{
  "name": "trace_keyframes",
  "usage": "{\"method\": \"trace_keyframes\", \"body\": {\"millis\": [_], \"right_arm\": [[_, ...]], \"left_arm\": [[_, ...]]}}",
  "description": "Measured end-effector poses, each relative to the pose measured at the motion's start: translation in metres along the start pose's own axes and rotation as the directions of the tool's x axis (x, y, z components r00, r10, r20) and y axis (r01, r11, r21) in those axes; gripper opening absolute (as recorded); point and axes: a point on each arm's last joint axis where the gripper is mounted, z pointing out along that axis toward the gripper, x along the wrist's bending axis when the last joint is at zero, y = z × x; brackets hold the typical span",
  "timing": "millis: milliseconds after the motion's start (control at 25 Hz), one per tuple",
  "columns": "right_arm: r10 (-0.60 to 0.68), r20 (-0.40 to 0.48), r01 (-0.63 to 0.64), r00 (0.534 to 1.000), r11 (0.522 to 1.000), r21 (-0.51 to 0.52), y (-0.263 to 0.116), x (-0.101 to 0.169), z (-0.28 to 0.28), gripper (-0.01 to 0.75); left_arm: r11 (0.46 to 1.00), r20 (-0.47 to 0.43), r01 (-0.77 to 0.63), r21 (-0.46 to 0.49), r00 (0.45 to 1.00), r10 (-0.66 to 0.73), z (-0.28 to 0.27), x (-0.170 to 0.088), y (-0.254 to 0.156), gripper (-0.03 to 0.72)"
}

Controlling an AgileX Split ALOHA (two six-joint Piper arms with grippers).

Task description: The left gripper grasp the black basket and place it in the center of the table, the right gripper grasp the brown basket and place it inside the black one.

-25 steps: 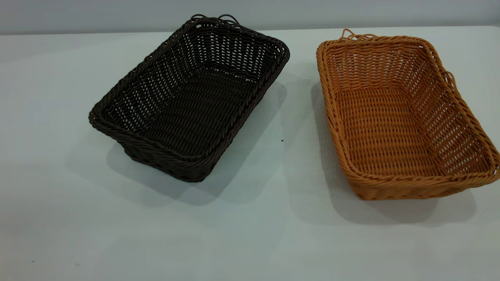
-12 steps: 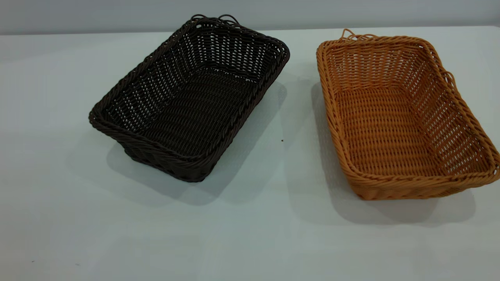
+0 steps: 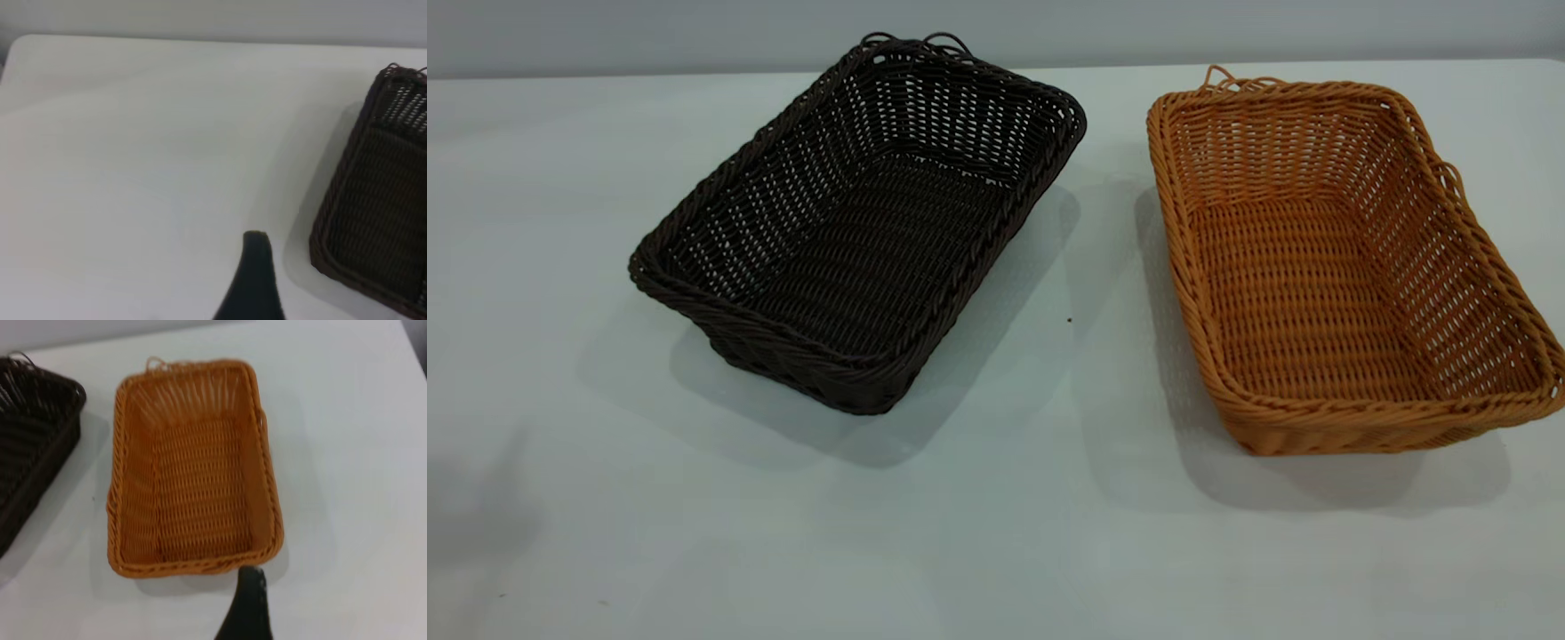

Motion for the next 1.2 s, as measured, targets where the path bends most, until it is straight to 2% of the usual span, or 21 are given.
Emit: {"method": "trace_keyframes", "body": {"millis": [240,480,880,1200], "right_arm": [[0.037,0.022,-0.039,0.999,0.992,0.117,0.016,0.001,0.03,0.586],[0.068,0.045,-0.076,0.997,0.975,0.21,0.021,0.001,0.05,0.586],[0.123,0.045,-0.131,0.991,0.939,0.317,0.024,0.004,0.073,0.586],[0.179,0.028,-0.175,0.983,0.904,0.39,0.024,0.009,0.086,0.586]], "left_arm": [[0.987,0.088,-0.139,0.082,0.987,0.131,0.084,-0.031,0.029,0.58],[0.954,0.15,-0.227,0.197,0.968,0.199,0.167,-0.061,0.036,0.58],[0.893,0.212,-0.302,0.333,0.947,0.241,0.282,-0.1,0.017,0.58],[0.839,0.231,-0.331,0.431,0.94,0.251,0.333,-0.106,-0.019,0.58]]}}
